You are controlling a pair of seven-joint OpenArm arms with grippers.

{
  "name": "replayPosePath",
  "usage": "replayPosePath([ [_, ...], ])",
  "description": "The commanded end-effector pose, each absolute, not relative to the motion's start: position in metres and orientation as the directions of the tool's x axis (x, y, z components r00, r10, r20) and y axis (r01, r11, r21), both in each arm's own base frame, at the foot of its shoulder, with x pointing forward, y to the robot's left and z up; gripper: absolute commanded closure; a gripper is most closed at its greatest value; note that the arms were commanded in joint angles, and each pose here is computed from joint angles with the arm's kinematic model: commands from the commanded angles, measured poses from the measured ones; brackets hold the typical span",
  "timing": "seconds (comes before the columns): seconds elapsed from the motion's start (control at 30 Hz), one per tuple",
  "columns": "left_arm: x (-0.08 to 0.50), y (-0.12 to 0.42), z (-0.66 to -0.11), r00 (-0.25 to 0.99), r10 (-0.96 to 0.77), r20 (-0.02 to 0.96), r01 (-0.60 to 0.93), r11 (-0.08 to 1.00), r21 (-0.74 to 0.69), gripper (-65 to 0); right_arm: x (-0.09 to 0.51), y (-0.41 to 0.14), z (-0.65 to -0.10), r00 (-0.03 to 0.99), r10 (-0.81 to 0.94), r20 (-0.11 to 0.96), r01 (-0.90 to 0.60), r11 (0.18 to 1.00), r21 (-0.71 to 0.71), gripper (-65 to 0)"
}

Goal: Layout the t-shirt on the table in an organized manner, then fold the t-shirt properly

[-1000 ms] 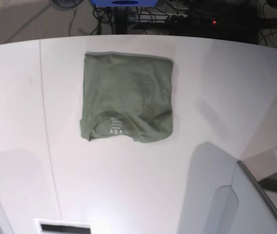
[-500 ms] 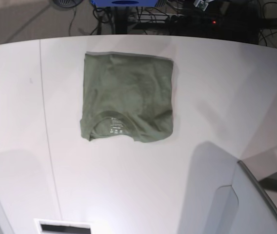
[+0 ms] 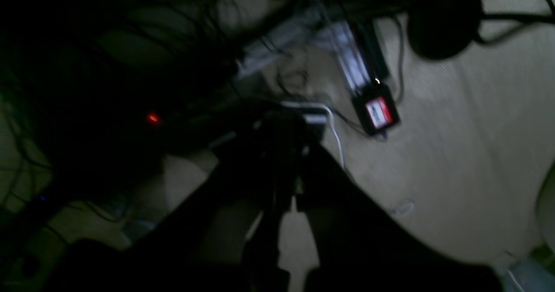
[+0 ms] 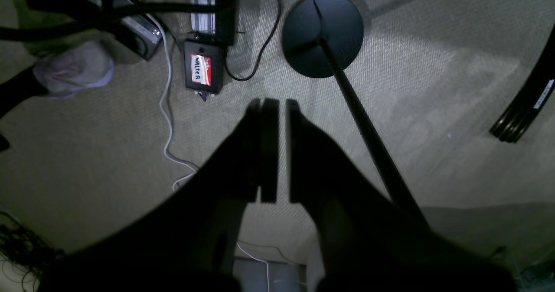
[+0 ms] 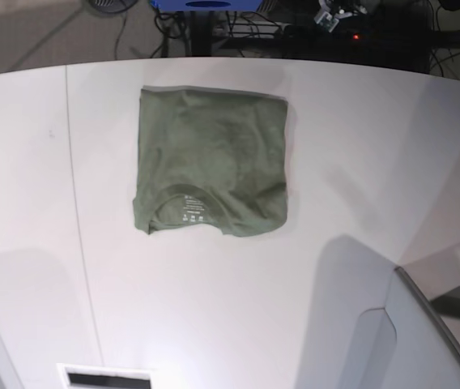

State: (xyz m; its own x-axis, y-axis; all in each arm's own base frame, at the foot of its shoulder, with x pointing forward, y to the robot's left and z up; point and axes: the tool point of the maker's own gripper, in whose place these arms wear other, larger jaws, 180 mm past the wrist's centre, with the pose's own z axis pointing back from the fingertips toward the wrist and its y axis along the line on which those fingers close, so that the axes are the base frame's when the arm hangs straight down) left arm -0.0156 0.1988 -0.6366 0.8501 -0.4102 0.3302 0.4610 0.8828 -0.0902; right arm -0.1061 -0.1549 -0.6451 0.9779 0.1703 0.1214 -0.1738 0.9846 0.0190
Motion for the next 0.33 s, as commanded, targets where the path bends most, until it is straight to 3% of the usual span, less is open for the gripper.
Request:
replayPosePath([
  [0.0,-0.026,0.203,-0.635,0.853,-0.414,0.316,0.463,0.881,-0.094,0.0,-0.114,-0.157,-0.643,0.979,0.170,0.113,-0.173,0.985,0.019,-3.5],
  [0.3,-0.014,0.193,-0.637,0.849,-0.404,0.339,0.460,0.882,-0.100,0.0,-0.113,-0.156,-0.643,0.978,0.174,0.116,-0.177,0.984,0.021,-3.5],
])
